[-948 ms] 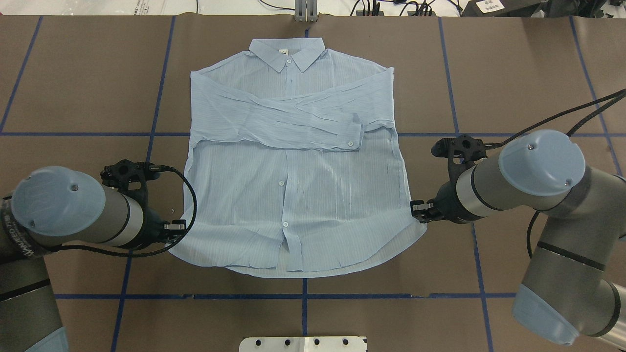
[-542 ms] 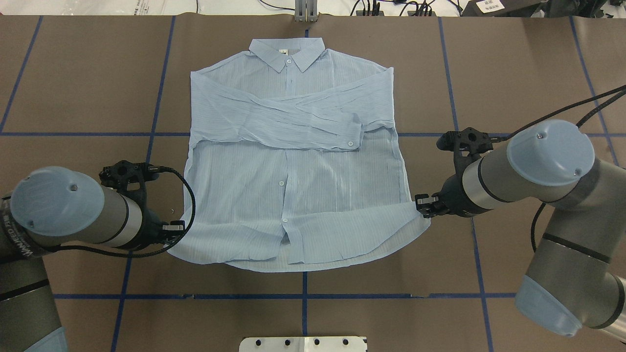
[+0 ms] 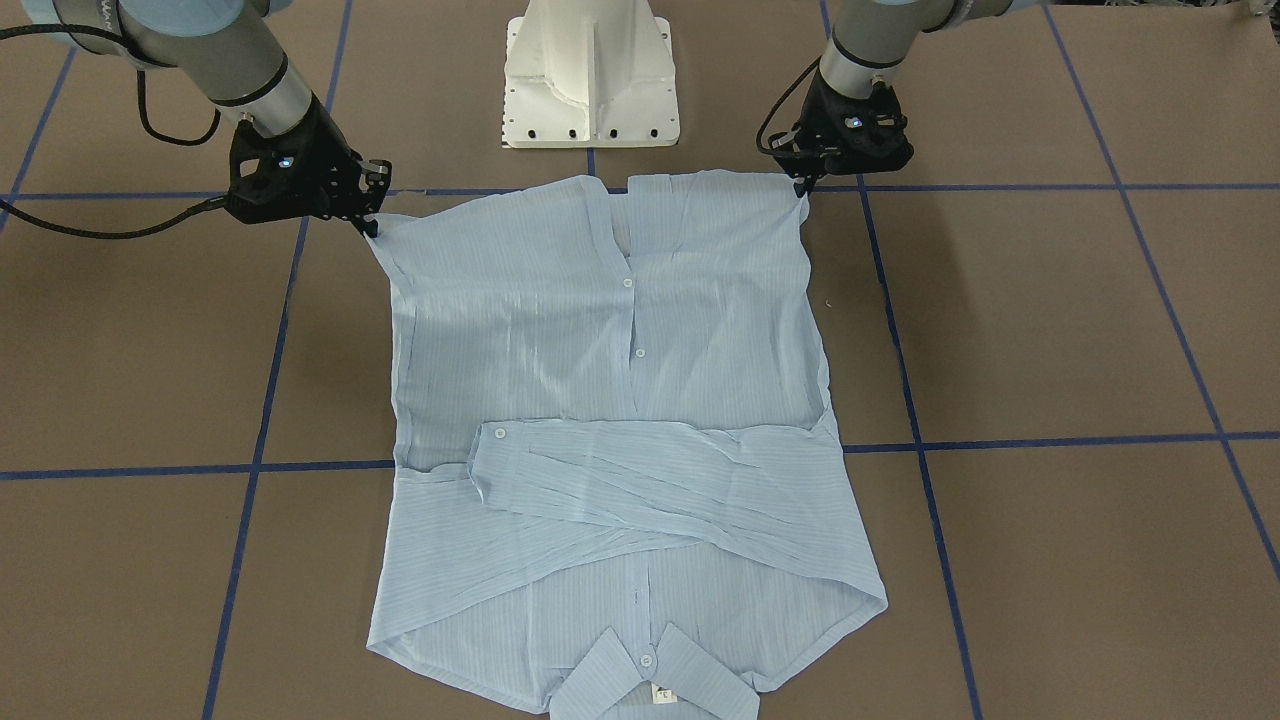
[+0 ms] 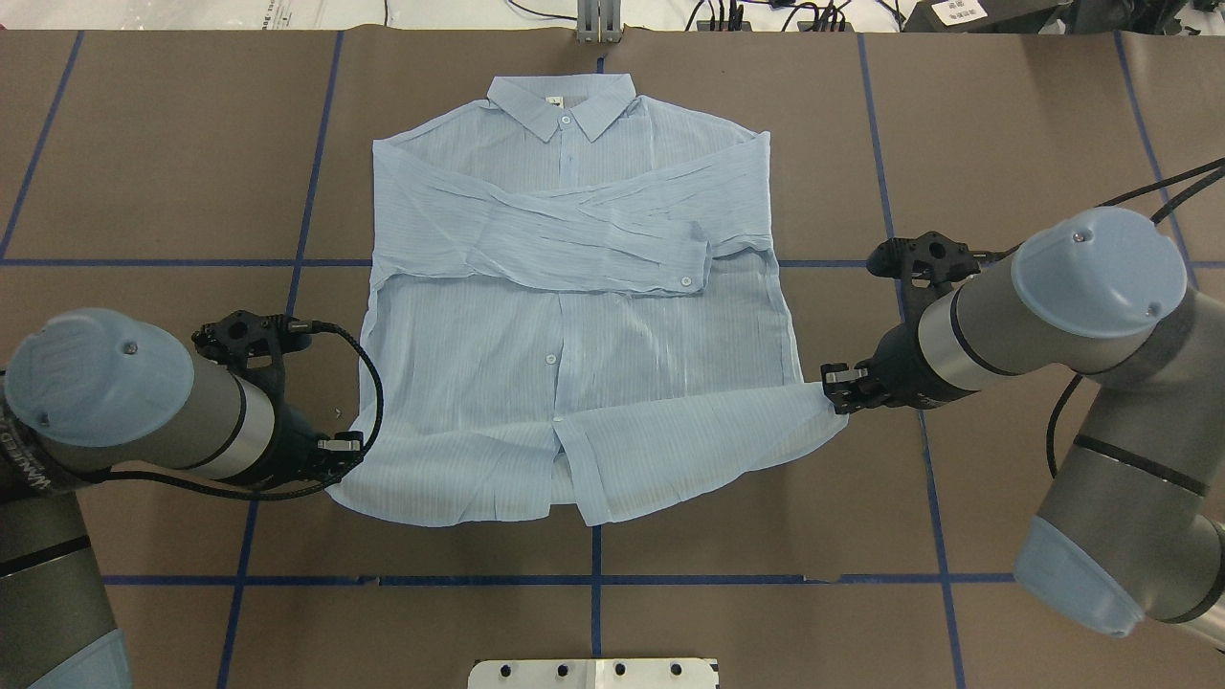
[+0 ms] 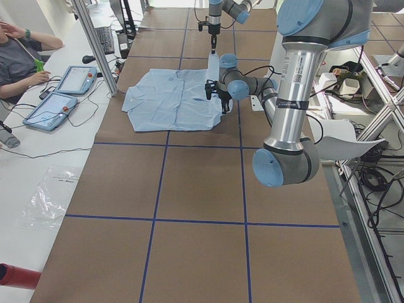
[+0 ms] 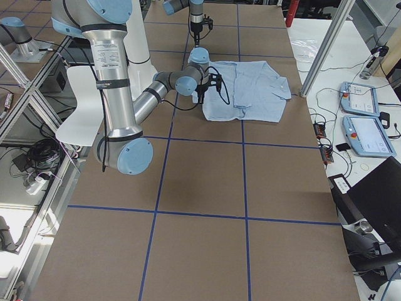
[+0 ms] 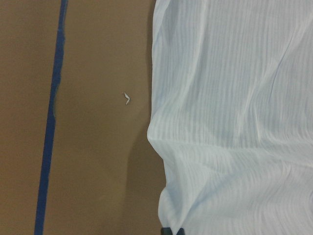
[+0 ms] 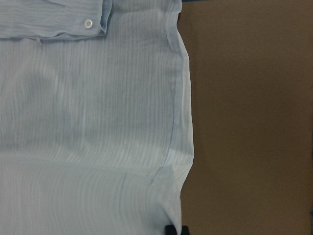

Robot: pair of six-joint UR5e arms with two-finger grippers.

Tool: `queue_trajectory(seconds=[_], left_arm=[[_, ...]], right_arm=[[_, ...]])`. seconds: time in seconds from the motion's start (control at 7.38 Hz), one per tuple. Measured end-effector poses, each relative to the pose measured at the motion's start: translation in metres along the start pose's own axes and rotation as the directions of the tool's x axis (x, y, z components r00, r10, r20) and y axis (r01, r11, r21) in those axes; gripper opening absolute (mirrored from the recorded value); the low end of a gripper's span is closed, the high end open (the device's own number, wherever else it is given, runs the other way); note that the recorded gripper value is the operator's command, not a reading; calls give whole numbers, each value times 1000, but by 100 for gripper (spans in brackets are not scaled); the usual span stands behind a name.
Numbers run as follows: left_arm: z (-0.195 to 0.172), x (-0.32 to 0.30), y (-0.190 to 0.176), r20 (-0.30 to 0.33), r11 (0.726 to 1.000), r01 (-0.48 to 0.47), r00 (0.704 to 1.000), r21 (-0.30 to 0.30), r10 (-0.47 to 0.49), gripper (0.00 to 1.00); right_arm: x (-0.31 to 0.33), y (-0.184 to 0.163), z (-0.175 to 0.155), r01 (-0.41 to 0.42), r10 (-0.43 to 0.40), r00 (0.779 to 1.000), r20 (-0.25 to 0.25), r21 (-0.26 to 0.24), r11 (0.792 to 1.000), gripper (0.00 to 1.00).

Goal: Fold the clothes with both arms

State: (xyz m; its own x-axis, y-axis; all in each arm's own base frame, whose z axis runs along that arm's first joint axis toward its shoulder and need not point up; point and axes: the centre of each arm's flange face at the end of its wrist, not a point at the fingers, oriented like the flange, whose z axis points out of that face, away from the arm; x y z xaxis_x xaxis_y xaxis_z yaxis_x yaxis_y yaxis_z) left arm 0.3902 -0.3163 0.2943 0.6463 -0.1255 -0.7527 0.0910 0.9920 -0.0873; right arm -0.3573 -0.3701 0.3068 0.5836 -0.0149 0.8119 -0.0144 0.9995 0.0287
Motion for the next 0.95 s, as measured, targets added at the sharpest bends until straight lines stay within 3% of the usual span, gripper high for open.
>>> queue_trajectory(seconds=[0.41, 0.95], left_arm=[[-15, -1, -15, -40, 1000, 18, 999, 12, -17, 0], [-43, -1, -71, -81, 991, 75, 995, 108, -66, 0]], right_arm=[[-6, -17, -14, -11, 11, 1000, 25, 22, 1000, 0], [-48, -86, -17, -32, 28, 999, 47, 96, 995, 0]])
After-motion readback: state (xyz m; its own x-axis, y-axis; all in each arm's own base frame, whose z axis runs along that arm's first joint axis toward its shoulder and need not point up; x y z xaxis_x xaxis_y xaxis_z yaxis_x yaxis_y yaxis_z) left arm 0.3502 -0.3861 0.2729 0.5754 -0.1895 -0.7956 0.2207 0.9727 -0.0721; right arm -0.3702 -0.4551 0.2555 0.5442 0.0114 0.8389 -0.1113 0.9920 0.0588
